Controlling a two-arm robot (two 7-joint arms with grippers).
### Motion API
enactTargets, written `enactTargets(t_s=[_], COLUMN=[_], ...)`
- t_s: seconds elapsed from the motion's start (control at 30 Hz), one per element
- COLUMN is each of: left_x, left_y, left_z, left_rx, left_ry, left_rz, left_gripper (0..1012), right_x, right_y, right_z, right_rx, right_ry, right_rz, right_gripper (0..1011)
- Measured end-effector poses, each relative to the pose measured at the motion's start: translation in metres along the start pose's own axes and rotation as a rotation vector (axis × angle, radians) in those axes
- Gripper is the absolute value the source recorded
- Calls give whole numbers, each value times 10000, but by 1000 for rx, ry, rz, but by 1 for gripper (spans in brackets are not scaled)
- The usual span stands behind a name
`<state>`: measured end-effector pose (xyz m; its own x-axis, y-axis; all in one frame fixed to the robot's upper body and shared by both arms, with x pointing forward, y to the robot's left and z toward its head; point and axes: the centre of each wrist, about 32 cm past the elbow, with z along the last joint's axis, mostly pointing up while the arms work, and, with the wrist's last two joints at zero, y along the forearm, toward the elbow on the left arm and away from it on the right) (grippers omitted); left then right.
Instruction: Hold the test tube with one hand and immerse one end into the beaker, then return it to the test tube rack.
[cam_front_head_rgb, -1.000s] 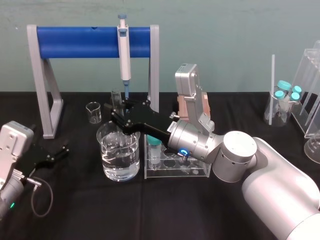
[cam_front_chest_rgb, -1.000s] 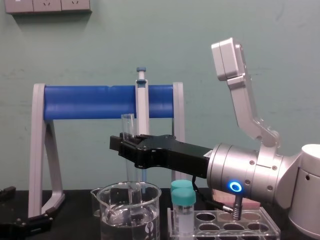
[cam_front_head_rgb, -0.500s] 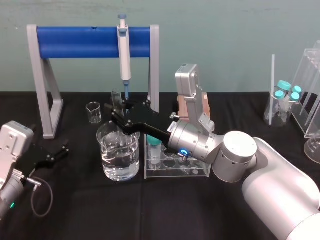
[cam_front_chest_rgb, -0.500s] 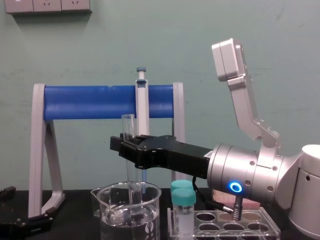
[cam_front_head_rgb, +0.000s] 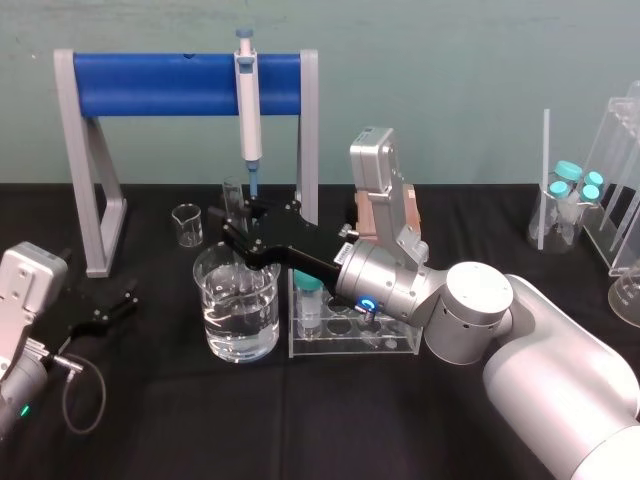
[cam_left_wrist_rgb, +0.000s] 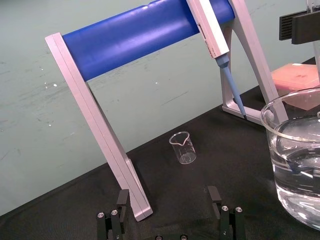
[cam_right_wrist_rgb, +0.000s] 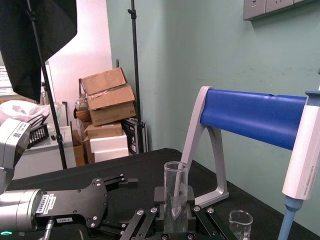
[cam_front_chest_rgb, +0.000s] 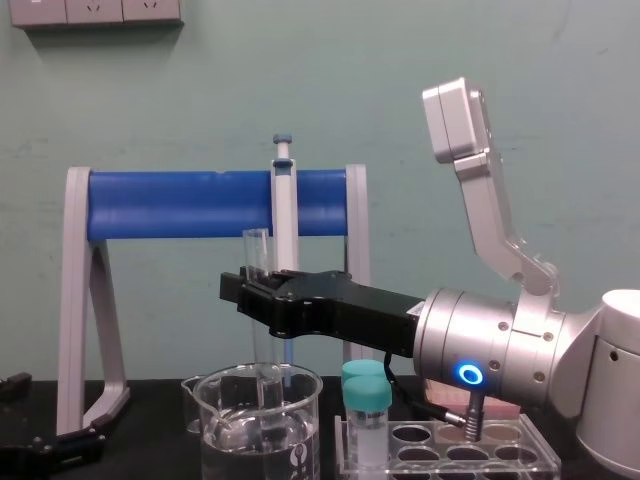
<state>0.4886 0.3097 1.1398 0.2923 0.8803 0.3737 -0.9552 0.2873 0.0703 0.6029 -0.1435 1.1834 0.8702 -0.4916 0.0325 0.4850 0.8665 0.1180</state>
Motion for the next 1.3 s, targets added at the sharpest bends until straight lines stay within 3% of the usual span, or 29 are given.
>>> enactTargets(t_s=[0.93,1.1,1.3], left_x=[0,0,0], left_y=[0,0,0], left_z=[0,0,0], left_rx=[0,0,0], left_ry=[0,0,0], left_rz=[0,0,0], left_gripper=[1000,1000,1000], right_x=[4,30,69], right_y=[5,30,59], right_z=[17,124,382], right_rx=[8,48,149], right_ry=[0,-20,-68], right_rz=[1,4,6], right_gripper=[225,225,226])
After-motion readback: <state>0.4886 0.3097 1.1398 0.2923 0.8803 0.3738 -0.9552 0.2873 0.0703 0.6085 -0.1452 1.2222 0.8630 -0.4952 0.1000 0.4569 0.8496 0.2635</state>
